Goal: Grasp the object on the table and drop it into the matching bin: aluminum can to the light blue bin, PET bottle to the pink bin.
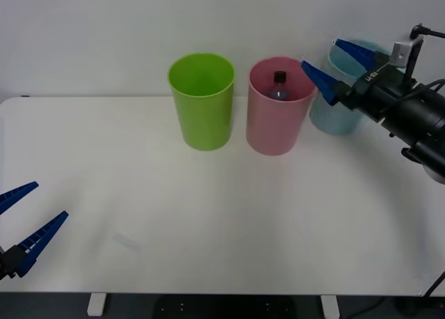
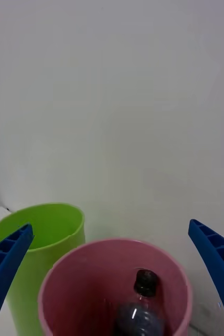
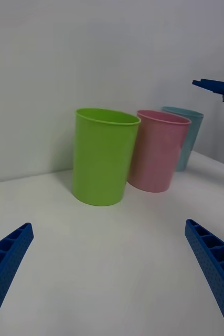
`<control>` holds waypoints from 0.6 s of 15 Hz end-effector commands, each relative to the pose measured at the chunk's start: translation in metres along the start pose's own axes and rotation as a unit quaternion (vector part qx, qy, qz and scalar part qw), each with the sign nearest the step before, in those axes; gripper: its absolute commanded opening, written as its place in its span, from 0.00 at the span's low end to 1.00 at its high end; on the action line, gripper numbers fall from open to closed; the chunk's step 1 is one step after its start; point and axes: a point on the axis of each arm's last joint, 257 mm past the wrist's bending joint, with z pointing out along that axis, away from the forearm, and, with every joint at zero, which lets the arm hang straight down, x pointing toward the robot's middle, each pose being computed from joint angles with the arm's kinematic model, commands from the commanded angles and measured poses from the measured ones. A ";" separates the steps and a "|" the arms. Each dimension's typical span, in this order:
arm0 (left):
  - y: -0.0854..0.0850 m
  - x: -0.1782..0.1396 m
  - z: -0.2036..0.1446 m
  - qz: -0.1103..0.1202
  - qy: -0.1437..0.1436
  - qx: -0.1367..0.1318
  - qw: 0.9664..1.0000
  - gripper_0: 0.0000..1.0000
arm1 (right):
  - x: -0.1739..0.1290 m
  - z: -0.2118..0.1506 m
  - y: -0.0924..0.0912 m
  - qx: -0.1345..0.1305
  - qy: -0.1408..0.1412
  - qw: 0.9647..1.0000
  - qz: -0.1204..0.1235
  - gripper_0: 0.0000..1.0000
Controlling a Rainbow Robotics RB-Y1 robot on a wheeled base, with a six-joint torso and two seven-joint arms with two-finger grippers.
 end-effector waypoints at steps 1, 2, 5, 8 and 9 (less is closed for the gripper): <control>0.000 0.000 0.000 0.000 0.000 0.000 1.000 1.00 | 0.005 -0.029 0.004 0.007 0.003 1.000 -0.009 1.00; 0.000 0.000 0.000 0.000 0.000 0.000 1.000 1.00 | 0.008 -0.041 0.005 0.010 0.006 1.000 -0.013 1.00; 0.000 0.000 0.000 0.000 0.000 0.000 1.000 1.00 | 0.021 -0.068 0.012 0.009 0.019 0.999 -0.029 1.00; 0.000 0.000 0.000 0.000 0.000 0.000 1.000 1.00 | 0.042 -0.095 0.014 0.010 0.040 0.996 -0.075 1.00; 0.000 0.000 0.000 0.000 0.000 0.000 1.000 1.00 | 0.047 -0.104 0.016 0.010 0.048 0.996 -0.076 1.00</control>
